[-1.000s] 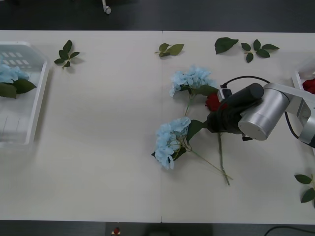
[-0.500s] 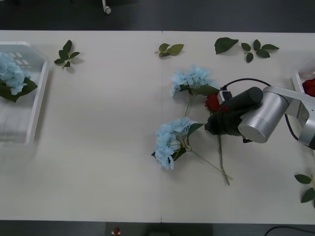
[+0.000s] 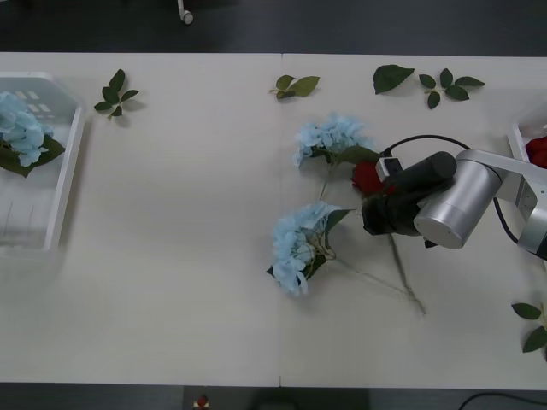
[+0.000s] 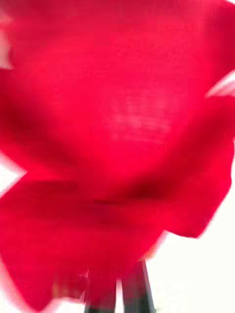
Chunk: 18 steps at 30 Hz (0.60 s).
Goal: Put the red flowers into the right box and the blue flowers into the left box
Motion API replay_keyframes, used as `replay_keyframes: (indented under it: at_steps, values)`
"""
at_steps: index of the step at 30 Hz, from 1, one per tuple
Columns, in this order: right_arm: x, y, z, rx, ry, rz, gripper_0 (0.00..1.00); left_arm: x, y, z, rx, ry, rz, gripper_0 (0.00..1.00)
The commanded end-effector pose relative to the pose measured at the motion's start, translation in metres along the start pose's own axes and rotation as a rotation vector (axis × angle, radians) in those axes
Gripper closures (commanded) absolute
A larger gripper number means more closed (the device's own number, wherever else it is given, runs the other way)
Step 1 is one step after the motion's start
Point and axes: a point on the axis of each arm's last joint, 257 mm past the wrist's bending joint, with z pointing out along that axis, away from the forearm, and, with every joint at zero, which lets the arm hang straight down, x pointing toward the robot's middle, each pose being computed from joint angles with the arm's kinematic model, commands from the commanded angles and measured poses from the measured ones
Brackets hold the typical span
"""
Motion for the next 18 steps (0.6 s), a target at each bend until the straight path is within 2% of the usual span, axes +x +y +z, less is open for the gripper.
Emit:
replay_keyframes:
  at_steps: [1, 9, 13, 18]
  values:
    - [0.001, -0.002, 0.001, 0.007, 0.003, -0.063, 1.00, -0.031, 0.039, -0.061, -0.029, -0.065, 0.032, 0.00]
    - [-0.009, -0.009, -0.004, 0.009, -0.013, -0.075, 1.00, -0.043, 0.033, -0.120, 0.047, -0.100, 0.035, 0.00]
    - [-0.024, -0.019, -0.018, 0.008, -0.021, -0.077, 1.00, -0.058, 0.025, -0.151, 0.069, -0.163, 0.135, 0.00]
    - [-0.038, -0.037, -0.041, 0.007, -0.026, -0.103, 1.00, -0.077, -0.009, -0.164, 0.174, -0.258, 0.297, 0.00]
